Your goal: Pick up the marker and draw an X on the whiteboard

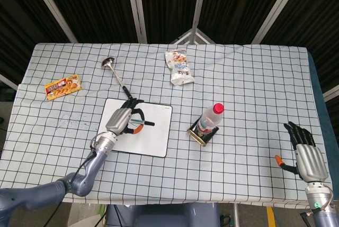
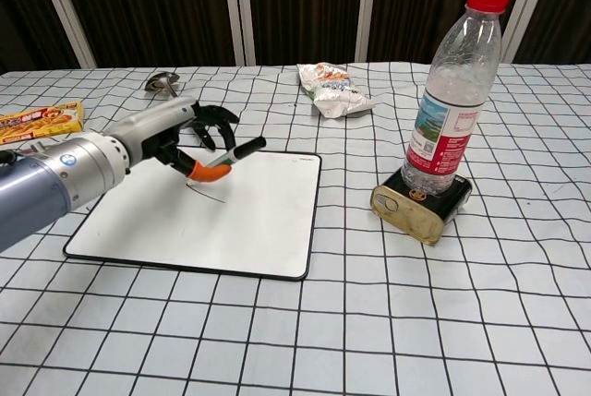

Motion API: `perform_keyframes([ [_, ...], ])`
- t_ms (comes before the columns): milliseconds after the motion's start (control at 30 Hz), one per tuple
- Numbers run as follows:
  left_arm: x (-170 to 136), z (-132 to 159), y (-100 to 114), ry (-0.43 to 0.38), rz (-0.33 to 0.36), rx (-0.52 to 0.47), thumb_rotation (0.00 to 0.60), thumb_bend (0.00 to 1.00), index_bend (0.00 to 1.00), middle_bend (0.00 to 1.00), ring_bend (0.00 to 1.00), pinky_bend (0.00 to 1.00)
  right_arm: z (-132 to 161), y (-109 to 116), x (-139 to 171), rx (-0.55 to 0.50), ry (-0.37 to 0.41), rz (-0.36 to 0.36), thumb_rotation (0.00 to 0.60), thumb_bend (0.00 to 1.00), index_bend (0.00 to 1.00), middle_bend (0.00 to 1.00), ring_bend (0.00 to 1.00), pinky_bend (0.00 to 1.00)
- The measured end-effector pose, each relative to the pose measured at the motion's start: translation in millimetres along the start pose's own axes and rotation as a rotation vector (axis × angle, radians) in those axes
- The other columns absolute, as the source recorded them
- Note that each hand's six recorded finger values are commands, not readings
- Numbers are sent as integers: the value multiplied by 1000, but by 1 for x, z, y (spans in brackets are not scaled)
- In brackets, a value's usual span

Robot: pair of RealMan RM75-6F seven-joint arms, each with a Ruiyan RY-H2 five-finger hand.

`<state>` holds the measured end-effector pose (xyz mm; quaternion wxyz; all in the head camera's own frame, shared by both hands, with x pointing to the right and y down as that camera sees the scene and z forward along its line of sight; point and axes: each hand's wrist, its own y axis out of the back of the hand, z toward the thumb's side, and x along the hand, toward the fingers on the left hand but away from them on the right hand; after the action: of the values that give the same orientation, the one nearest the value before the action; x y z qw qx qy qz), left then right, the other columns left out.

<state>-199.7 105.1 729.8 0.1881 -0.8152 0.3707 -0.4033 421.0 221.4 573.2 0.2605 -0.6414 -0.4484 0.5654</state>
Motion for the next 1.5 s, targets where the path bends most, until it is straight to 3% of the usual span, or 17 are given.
perform_keyframes([
  [133, 3, -7, 19, 1, 55, 2, 600, 558, 687, 100, 0, 0, 0, 0, 0, -2, 0, 1, 600, 311, 0, 0, 0, 0],
  [367, 5, 4, 37, -13, 108, -126, 600, 558, 687, 99, 0, 0, 1, 0, 1, -3, 1, 0, 600, 313, 0, 0, 0, 0],
  [567, 2, 16, 23, 2, 87, -219, 600, 558, 687, 100, 0, 0, 0, 1, 1, -4, -1, -3, 600, 312, 0, 0, 0, 0],
  [867, 4, 33, -6, 11, 45, -235, 600, 557, 689, 102, 0, 0, -1, 2, 1, -7, -2, -3, 600, 312, 0, 0, 0, 0],
  [1500, 5, 33, -16, 31, 31, -220, 600, 558, 690, 102, 0, 0, 0, 2, 1, -13, -1, 0, 600, 312, 0, 0, 0, 0],
])
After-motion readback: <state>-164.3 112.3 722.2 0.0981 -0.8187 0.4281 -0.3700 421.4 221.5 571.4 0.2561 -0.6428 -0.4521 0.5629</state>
